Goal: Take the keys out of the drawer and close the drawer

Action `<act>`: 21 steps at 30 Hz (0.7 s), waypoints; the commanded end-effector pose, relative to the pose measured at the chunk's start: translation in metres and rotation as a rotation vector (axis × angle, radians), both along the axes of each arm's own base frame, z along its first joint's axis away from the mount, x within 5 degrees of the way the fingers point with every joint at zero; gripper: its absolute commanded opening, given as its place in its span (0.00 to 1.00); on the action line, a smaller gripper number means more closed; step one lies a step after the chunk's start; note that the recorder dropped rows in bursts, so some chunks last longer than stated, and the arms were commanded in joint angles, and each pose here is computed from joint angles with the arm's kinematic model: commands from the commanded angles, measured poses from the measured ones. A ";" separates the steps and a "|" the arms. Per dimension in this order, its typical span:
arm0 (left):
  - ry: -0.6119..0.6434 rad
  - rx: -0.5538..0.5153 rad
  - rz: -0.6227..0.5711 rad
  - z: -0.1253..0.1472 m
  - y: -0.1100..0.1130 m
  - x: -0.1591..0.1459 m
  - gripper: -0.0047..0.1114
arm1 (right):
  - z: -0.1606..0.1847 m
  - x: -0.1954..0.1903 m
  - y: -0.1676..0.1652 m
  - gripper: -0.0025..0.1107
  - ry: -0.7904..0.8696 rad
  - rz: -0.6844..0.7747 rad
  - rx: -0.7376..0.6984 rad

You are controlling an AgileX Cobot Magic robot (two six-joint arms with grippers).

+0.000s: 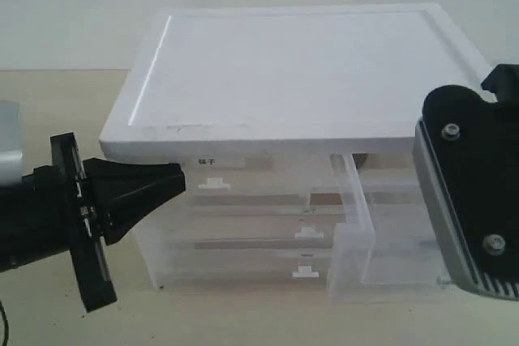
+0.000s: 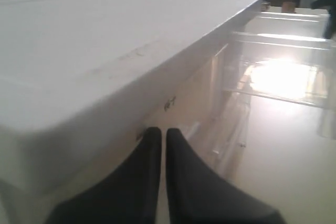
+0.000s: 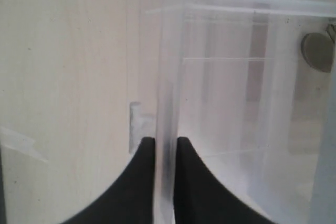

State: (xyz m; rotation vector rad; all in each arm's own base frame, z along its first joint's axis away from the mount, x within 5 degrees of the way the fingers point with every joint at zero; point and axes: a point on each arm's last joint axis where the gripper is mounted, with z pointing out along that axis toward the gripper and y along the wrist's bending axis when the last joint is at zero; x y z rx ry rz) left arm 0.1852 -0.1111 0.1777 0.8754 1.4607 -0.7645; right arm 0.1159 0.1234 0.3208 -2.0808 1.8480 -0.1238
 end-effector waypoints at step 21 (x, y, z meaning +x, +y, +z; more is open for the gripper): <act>0.003 -0.011 0.103 -0.004 0.002 0.019 0.08 | -0.003 -0.022 0.014 0.03 0.259 -0.072 0.191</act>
